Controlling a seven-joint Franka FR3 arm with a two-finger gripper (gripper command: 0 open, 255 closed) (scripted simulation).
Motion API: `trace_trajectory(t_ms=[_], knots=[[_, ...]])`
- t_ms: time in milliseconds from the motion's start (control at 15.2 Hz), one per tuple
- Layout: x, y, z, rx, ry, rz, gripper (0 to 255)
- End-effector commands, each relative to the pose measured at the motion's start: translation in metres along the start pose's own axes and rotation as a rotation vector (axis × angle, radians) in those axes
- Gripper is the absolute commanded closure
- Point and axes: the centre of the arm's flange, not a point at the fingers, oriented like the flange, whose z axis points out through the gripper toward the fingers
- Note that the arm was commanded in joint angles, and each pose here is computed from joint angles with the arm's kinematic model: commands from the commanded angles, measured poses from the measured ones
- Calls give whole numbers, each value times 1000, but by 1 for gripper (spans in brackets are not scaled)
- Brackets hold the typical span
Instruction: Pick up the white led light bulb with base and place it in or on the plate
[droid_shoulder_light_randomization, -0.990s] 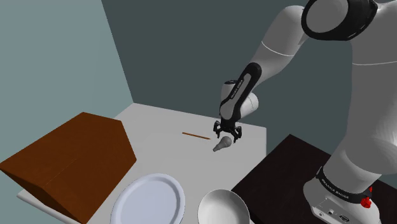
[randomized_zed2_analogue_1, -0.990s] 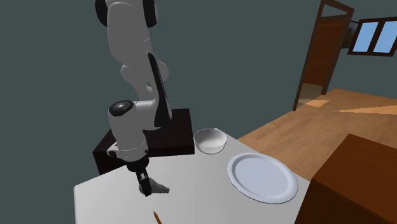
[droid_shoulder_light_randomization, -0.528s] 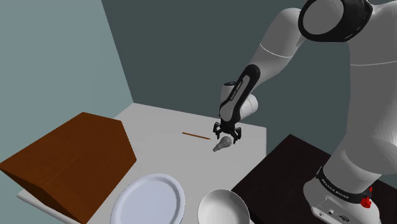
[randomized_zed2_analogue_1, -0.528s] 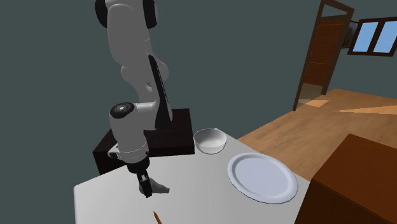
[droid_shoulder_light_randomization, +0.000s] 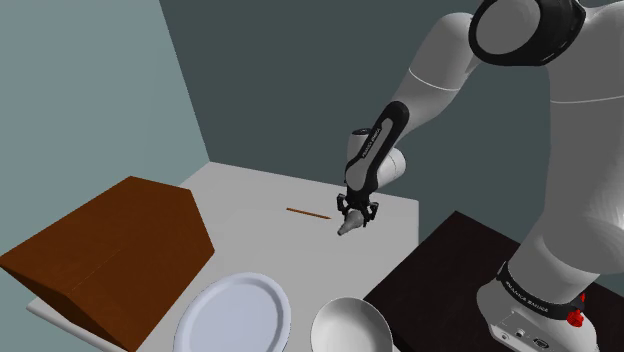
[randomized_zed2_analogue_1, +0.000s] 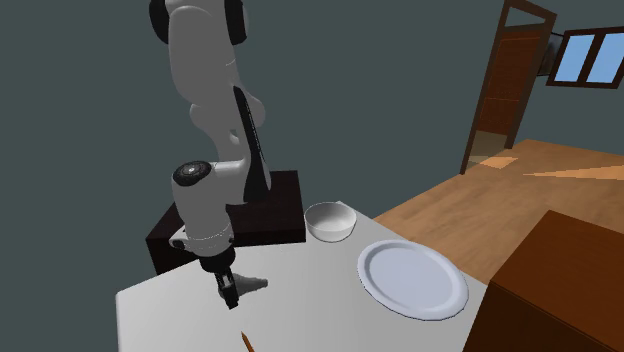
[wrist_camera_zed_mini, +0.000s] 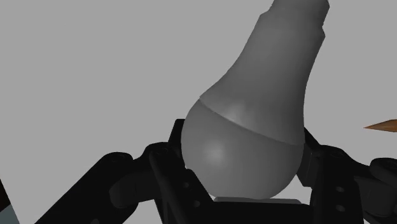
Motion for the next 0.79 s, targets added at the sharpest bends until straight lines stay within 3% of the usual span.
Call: trace_trajectory(t_ms=[0,726], knots=[[0,0,0,0,0,0,255],[-3,1,-47,0,0,0,255]])
